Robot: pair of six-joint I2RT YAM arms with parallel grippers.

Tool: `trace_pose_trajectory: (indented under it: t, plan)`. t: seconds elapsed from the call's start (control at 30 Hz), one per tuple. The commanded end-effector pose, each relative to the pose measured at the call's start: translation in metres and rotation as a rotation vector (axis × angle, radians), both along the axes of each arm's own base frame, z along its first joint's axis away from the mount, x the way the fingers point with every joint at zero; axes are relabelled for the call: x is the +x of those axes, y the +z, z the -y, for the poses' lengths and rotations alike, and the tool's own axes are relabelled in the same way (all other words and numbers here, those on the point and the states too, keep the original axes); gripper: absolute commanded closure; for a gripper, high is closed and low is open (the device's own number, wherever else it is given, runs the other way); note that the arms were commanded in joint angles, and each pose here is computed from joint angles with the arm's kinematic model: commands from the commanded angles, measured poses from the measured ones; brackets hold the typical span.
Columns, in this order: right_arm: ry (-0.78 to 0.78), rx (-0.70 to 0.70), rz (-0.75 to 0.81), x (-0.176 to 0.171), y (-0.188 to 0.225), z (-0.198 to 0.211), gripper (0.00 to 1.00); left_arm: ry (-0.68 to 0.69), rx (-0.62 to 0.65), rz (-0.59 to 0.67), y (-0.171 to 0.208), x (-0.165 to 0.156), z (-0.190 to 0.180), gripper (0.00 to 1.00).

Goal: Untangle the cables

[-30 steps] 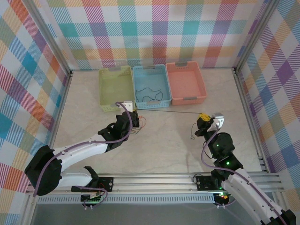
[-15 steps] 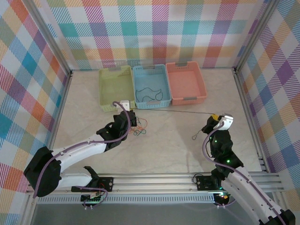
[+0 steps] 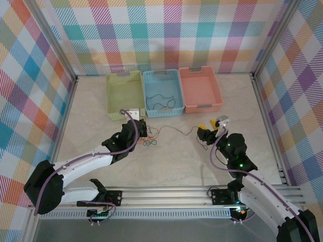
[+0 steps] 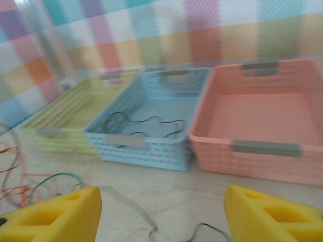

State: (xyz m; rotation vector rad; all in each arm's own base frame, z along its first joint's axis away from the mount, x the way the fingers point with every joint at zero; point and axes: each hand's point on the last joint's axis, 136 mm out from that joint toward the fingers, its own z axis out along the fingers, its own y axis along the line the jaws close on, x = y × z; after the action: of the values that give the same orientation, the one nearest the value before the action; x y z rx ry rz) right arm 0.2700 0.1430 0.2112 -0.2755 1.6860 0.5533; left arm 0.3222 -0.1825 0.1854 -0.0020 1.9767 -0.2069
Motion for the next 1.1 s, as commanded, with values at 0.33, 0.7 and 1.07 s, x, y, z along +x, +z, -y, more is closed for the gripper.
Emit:
trace_pose_trajectory:
  t: [0.33, 0.7, 1.07]
  plan:
    - [0.575, 0.037, 0.075, -0.04, 0.023, -0.093, 0.36, -0.394, -0.122, 0.024, 0.022, -0.023, 0.066, 0.93]
    - [0.692, -0.003, 0.085, -0.048, 0.013, -0.124, 0.33, -0.585, -0.161, 0.059, 0.037, -0.049, 0.096, 0.93]
    - [0.744, -0.028, 0.082, -0.049, 0.0, -0.141, 0.31, -0.767, -0.18, 0.05, 0.041, -0.073, 0.127, 0.93]
